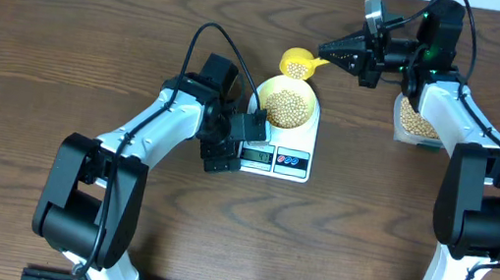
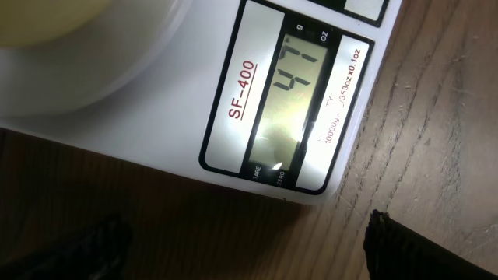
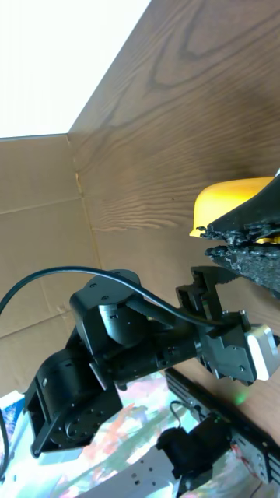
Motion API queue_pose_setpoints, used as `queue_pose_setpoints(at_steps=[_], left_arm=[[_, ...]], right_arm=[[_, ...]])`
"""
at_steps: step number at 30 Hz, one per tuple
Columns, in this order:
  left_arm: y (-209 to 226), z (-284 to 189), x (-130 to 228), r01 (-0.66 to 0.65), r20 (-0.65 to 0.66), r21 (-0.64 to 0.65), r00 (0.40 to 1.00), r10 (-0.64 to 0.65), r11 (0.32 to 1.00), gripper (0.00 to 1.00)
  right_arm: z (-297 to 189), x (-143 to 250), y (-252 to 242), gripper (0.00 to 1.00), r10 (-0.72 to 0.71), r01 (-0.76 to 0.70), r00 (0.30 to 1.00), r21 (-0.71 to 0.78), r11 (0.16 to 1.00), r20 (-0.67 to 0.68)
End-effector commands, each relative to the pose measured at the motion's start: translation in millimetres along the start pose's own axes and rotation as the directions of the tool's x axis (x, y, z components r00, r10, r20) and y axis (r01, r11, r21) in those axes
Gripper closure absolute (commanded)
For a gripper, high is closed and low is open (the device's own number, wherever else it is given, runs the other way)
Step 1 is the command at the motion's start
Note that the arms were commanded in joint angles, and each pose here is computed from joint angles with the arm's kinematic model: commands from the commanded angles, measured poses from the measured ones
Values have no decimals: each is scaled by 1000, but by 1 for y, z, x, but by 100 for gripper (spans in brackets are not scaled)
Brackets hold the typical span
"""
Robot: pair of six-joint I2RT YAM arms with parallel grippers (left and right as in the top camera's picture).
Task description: Scoop item into bowl and weigh 50g on scale
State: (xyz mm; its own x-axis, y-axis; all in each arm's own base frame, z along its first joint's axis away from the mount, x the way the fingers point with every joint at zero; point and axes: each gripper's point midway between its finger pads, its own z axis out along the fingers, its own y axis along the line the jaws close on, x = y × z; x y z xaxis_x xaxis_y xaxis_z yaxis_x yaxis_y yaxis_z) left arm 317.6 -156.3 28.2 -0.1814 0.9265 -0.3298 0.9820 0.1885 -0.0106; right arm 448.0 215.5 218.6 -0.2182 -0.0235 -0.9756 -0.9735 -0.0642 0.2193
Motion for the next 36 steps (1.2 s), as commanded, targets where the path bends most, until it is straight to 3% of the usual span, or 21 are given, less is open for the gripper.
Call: queue_pose_setpoints(at_steps=[1,10,36], left_arm=[[0,-5,1,-15,0,-13,1000,15,1000,2],[0,-5,1,-15,0,-13,1000,15,1000,2],[0,-5,2,-15,-1,-13,1000,15,1000,2]], right_arm=[[1,4,1,99,-5,5,1000,-22,1000,1],[2,-1,1,99,-77,77,997,-24,997,4],[2,-2,1,99,-84,84,996,-23,996,4]])
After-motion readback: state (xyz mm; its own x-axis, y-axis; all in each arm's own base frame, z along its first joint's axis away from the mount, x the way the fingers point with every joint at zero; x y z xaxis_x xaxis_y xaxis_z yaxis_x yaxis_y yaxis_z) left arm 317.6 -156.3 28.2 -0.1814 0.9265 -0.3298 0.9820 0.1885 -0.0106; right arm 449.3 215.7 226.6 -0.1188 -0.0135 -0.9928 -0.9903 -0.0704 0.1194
